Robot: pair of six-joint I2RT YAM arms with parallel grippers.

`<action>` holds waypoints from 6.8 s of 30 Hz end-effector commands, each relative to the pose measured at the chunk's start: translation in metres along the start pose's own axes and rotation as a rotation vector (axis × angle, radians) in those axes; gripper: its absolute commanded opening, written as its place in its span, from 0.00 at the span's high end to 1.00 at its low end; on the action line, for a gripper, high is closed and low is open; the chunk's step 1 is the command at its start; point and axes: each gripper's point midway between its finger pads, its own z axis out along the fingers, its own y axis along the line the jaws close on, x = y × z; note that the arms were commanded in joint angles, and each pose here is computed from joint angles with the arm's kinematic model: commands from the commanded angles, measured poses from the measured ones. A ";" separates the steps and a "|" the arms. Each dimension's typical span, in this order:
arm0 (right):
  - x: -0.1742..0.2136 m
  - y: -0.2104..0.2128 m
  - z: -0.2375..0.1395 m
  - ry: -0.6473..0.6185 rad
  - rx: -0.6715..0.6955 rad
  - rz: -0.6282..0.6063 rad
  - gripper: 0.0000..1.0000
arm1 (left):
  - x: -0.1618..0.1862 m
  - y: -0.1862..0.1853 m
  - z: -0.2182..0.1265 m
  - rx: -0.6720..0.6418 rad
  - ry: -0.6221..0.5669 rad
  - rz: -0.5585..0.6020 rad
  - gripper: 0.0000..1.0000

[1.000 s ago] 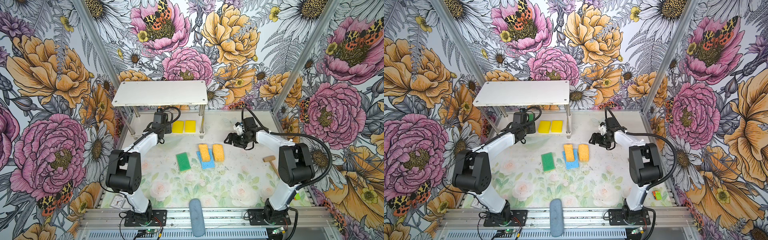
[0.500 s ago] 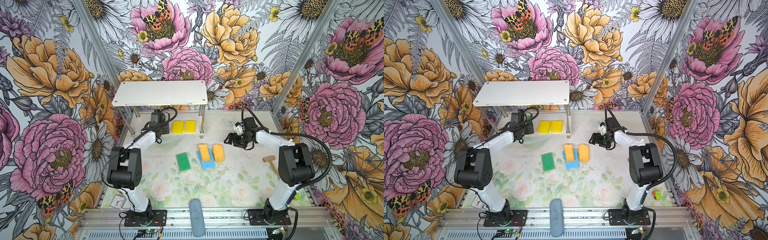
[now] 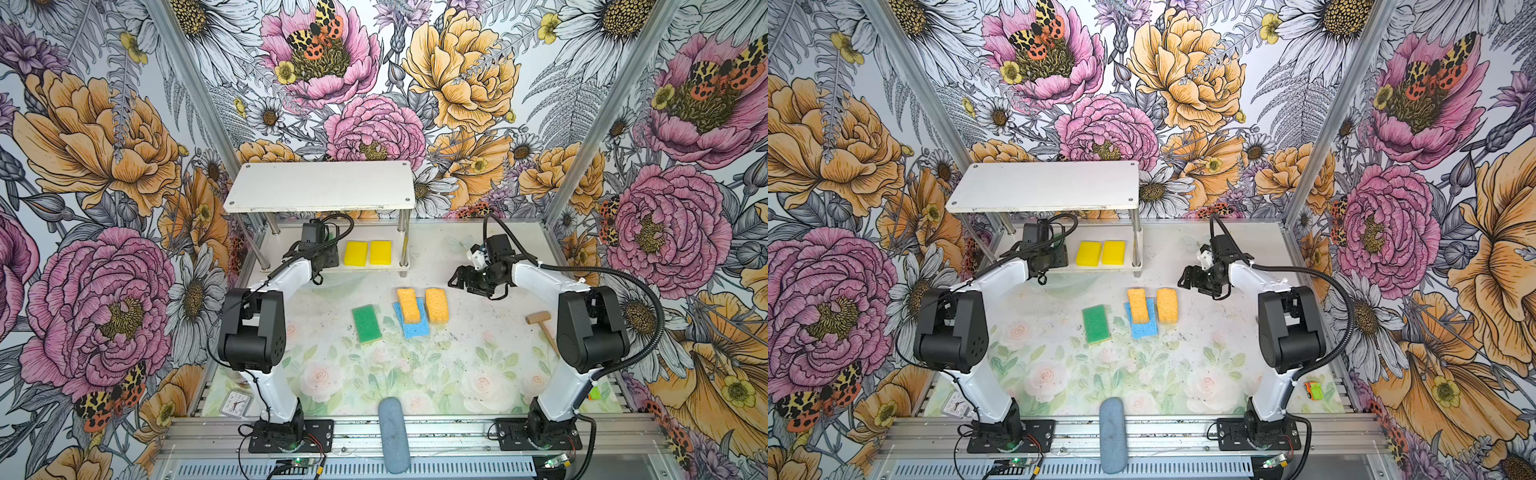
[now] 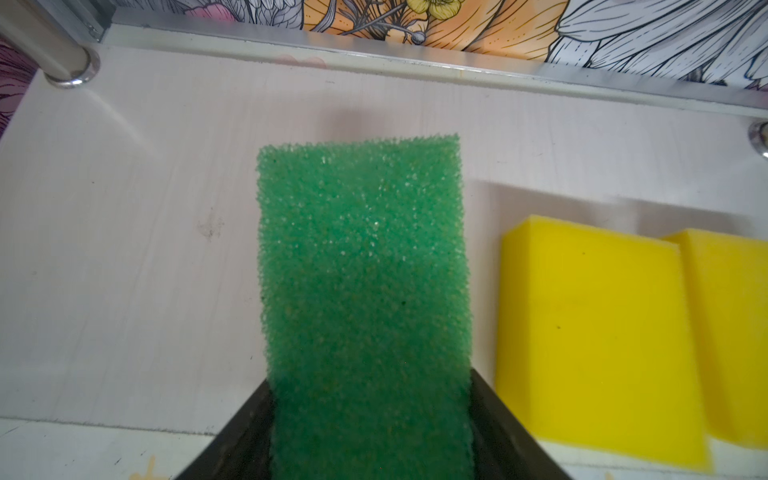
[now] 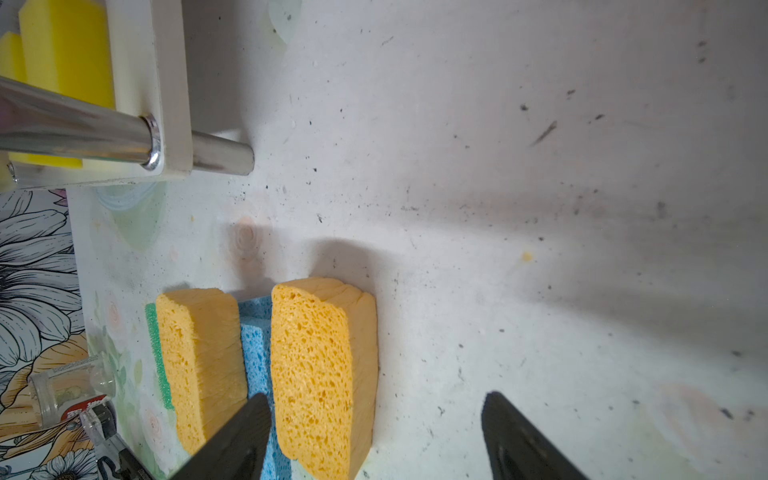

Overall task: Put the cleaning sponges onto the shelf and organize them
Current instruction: 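Lower the green sponge onto the shelf beside the yellow sponges, then open the left gripper to release the green sponge on the shelf, then withdraw the left gripper from the shelf back over the sponge cluster, then lower the left gripper and close it on the second green sponge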

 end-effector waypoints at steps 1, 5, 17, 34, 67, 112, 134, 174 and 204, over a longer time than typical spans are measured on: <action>-0.008 0.000 -0.003 -0.027 0.000 -0.014 0.18 | -0.012 -0.001 -0.003 0.016 -0.019 -0.006 0.35; -0.008 0.001 -0.003 -0.028 -0.004 -0.015 0.18 | -0.017 -0.003 -0.007 0.028 -0.031 -0.014 0.35; -0.008 0.002 -0.005 -0.030 -0.005 -0.015 0.18 | -0.020 -0.002 -0.004 0.030 -0.017 -0.007 0.35; -0.007 0.000 -0.003 -0.027 -0.003 -0.013 0.18 | -0.001 0.000 0.016 0.026 0.065 -0.002 0.34; -0.004 -0.002 -0.002 -0.023 0.007 -0.006 0.18 | -0.006 -0.001 0.016 0.025 0.067 0.096 0.32; -0.009 -0.002 -0.001 -0.026 0.008 0.001 0.19 | -0.004 0.011 0.031 -0.004 0.098 0.111 0.27; -0.007 -0.002 -0.003 -0.029 0.009 -0.005 0.19 | -0.011 0.009 0.012 0.018 0.058 0.077 0.11; -0.016 0.007 -0.009 -0.047 -0.016 -0.024 0.19 | 0.167 -0.108 -0.121 -0.024 0.178 -0.275 0.01; -0.014 0.003 0.001 -0.024 -0.018 -0.014 0.19 | 0.235 -0.130 -0.086 -0.044 0.327 -0.251 0.03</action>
